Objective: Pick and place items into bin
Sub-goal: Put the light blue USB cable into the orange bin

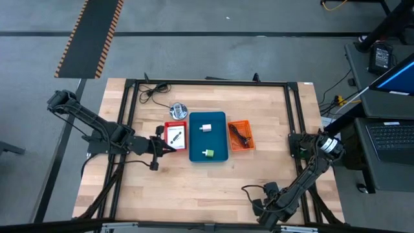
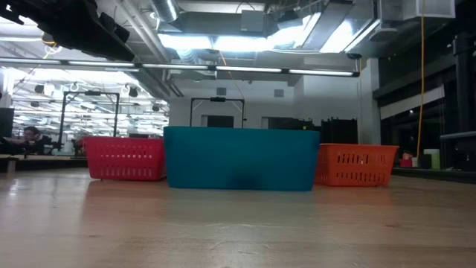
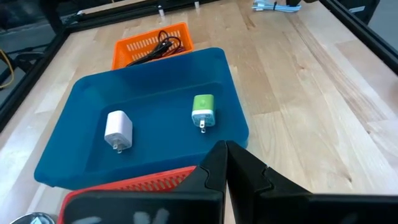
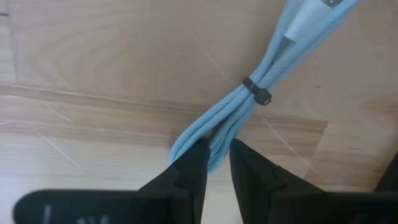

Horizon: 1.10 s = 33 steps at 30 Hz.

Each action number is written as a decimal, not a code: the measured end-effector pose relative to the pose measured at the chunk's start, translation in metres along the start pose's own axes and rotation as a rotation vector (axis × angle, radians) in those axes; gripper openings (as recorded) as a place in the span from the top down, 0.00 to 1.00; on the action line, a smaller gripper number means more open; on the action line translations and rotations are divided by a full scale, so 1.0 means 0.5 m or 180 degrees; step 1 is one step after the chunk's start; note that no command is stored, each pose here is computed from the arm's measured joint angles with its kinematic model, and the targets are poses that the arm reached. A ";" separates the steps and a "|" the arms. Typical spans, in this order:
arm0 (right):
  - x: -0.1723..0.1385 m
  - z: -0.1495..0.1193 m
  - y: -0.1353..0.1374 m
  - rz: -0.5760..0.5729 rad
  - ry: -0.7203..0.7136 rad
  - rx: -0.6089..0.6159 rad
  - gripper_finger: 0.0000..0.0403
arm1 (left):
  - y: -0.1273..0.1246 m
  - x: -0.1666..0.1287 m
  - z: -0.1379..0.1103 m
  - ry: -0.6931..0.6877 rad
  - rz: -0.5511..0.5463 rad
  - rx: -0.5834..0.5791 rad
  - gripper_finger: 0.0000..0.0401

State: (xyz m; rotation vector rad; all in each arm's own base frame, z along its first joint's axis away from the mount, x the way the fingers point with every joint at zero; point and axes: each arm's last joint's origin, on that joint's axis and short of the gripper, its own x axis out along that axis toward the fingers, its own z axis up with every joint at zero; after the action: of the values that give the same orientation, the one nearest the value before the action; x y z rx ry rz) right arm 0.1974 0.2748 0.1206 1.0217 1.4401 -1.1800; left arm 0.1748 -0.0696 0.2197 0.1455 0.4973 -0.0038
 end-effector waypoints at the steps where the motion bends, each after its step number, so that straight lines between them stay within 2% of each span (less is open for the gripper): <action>1: 0.000 0.000 0.000 0.0002 -0.0002 0.0000 0.81 | 0.000 0.000 0.000 0.0000 0.0000 -0.0001 0.99; 4: 0.000 0.000 0.000 0.0006 -0.0007 -0.0004 0.84 | 0.000 0.000 0.000 0.0001 -0.0016 -0.0002 0.99; 9: 0.000 0.001 -0.001 -0.0019 -0.0001 -0.0059 0.98 | -0.001 0.000 0.000 0.0006 -0.0069 -0.0014 0.99; 17: -0.004 0.000 -0.001 -0.0031 -0.0043 -0.0094 1.00 | -0.001 0.000 0.000 0.0006 -0.0071 -0.0026 0.99; 19: -0.011 -0.003 0.002 -0.0012 -0.0153 -0.0134 1.00 | -0.001 0.000 0.000 0.0006 -0.0071 -0.0026 1.00; 24: -0.042 -0.006 0.000 0.0034 -0.0769 -0.0202 1.00 | -0.001 0.000 0.000 0.0006 -0.0070 -0.0026 0.99; 27: -0.067 -0.014 0.001 0.0087 -0.0815 -0.0261 1.00 | -0.001 0.000 0.000 0.0004 -0.0069 -0.0028 1.00; 33: -0.079 -0.017 0.001 0.0144 -0.0921 -0.0329 1.00 | -0.001 0.000 0.000 0.0004 -0.0071 -0.0037 0.99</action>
State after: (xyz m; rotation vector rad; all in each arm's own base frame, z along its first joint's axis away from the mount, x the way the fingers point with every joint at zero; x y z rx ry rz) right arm 0.2032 0.2823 0.1599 0.7732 1.2299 -1.1561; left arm 0.1748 -0.0703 0.2196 0.1286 0.5001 -0.0227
